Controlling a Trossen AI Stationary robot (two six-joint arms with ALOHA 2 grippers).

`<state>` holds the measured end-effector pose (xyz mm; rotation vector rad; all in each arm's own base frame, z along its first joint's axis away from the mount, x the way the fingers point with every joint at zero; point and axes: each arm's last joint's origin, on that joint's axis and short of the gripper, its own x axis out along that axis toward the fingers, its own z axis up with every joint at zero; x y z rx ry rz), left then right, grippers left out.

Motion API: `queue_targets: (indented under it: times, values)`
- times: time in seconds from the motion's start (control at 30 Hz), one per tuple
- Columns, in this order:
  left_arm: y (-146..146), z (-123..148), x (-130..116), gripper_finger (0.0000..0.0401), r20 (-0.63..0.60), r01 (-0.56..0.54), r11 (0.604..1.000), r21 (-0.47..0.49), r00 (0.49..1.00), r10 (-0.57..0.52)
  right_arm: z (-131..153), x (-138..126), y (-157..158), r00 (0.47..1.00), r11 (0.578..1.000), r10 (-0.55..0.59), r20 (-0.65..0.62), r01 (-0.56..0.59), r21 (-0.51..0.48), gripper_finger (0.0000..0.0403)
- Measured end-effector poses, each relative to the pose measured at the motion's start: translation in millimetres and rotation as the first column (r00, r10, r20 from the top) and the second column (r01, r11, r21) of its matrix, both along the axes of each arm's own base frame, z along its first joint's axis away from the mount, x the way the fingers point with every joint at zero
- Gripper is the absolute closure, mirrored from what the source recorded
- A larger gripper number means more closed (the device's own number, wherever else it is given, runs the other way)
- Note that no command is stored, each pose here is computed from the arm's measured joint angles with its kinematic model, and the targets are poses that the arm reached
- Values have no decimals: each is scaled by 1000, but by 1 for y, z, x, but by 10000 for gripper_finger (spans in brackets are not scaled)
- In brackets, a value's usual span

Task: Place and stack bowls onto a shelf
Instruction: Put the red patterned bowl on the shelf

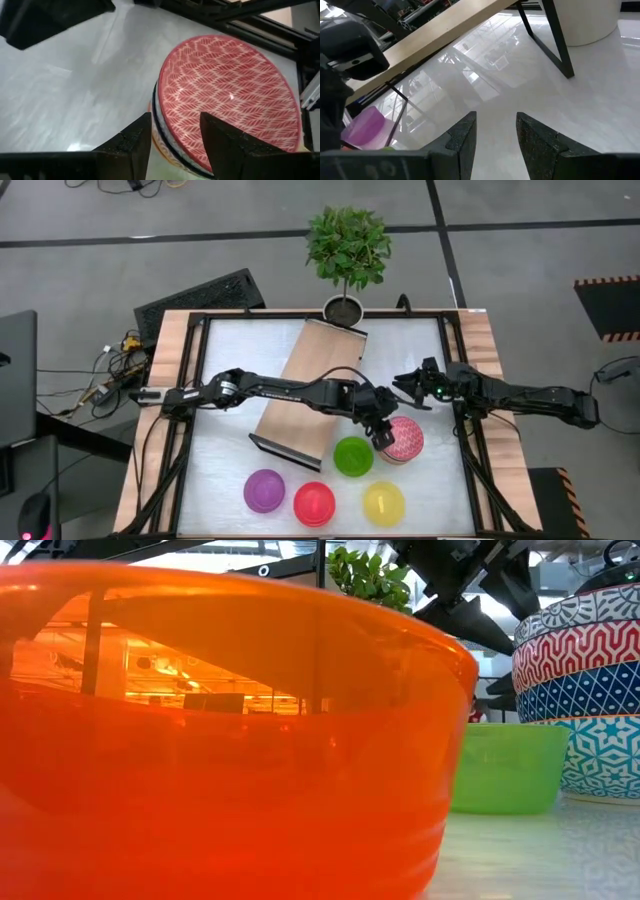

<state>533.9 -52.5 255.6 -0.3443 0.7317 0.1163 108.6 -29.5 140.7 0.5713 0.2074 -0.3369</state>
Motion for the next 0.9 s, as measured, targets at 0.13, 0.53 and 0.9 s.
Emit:
queue_targets:
  times: [0.13, 0.53, 0.9]
  values:
    - [0, -4, 0, 250, -12, -1, 1000, -4, 1000, 1, 0, 0, 0, 1000, 1000, 0, 0, 0, 0, 239]
    - [0, -3, -1, 250, -18, 9, 1000, 18, 1000, -8, 0, 0, 0, 1000, 1000, 0, 0, 0, 0, 239]
    - [1, -3, -1, 298, -19, 9, 999, 34, 1000, -9, 0, 0, 0, 1000, 1000, -1, 0, 1, 0, 239]
